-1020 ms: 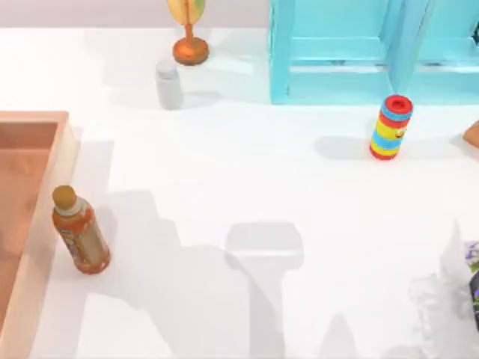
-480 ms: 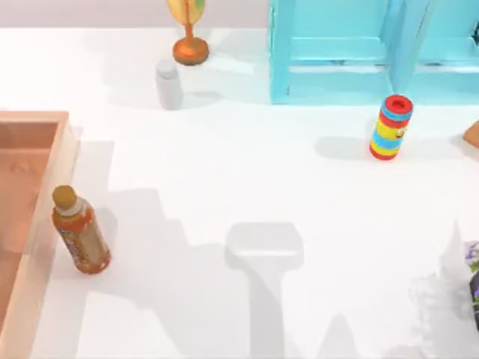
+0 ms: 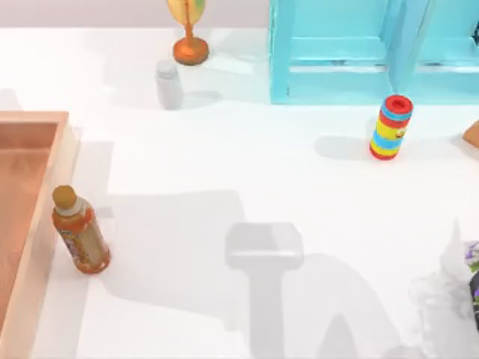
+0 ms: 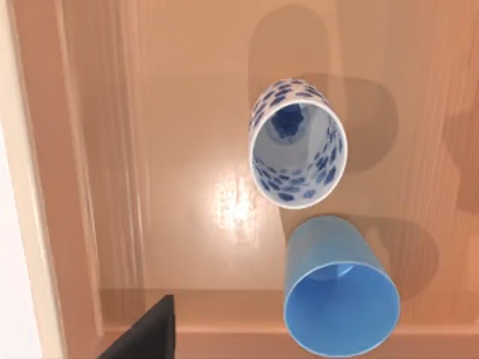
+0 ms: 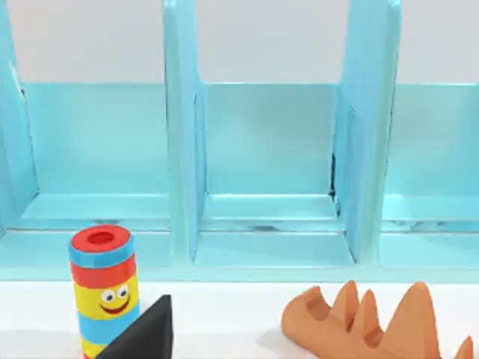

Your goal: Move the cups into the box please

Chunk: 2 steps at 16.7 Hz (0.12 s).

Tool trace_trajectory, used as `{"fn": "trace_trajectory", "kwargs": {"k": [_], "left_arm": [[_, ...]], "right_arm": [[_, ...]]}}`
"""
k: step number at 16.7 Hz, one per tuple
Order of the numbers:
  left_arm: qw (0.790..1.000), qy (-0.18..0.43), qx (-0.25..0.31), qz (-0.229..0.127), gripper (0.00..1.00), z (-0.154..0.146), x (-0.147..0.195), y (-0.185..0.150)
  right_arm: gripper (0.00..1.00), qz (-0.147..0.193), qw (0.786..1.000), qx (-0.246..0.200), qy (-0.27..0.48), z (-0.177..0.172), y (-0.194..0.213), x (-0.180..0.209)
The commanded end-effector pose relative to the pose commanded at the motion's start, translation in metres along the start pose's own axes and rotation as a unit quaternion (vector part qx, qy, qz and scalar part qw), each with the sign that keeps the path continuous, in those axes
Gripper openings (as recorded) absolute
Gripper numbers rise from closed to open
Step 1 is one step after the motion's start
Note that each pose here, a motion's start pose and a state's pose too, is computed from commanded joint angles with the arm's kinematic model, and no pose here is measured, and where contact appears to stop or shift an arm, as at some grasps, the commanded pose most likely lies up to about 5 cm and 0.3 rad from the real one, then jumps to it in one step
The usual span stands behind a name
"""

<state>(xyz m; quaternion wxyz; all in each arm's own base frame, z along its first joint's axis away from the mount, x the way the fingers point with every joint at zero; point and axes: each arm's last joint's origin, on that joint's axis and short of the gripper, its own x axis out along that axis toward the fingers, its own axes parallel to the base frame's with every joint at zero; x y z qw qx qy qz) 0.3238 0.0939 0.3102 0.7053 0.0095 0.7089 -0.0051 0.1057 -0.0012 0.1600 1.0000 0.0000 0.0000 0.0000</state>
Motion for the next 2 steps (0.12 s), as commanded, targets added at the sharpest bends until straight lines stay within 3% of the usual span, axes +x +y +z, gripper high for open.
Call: {"fn": "trace_trajectory", "kwargs": {"k": [2], "left_arm": [[1.0,0.0,0.0,0.001,1.0,-0.001,-0.0044,-0.0005]], "right_arm": [[1.0,0.0,1.0,0.0,0.0,0.0,0.0,0.0]]}}
